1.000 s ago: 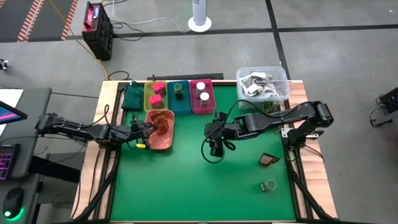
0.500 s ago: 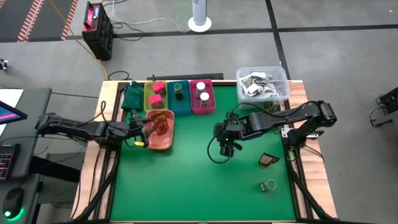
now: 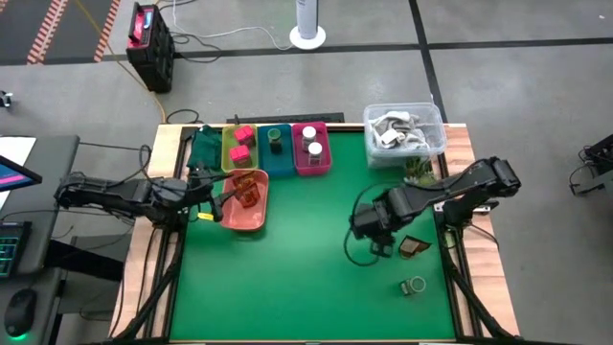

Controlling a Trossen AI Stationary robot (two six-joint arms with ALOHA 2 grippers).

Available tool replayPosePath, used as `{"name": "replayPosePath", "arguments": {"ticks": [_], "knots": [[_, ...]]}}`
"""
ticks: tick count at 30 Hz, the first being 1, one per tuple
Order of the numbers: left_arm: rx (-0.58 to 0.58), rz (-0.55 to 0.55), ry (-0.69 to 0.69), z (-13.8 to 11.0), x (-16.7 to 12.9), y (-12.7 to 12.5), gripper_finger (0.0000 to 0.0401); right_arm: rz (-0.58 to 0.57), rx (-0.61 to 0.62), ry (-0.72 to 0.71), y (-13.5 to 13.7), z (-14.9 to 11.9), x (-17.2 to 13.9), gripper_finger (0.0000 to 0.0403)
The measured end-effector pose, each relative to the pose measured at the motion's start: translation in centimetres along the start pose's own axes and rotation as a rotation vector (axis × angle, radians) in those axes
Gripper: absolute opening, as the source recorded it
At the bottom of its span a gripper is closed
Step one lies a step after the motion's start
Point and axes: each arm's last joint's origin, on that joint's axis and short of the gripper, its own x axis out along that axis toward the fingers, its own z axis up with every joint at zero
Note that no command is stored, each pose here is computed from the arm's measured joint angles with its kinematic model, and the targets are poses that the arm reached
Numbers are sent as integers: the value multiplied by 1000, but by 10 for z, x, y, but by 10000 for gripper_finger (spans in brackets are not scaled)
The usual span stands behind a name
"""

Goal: Sort spices by type
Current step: Put the brown seasoning bag into the orange bin

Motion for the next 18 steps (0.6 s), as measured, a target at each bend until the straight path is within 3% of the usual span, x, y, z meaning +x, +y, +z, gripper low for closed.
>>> {"name": "replayPosePath", "arguments": {"ticks": [3, 7, 11, 18], "knots": [[1, -2, 1, 5, -2, 1, 216, -45, 21, 79, 3, -13, -2, 261], [7, -2, 9, 5, -3, 2, 216, 28, 70, 64, 0, -30, -5, 260], [17, -1, 30, 3, -3, 2, 216, 34, 168, 95, -17, -64, 1, 260], [17, 0, 42, 2, -3, 2, 216, 150, 285, 32, -26, -114, 14, 260]]}}
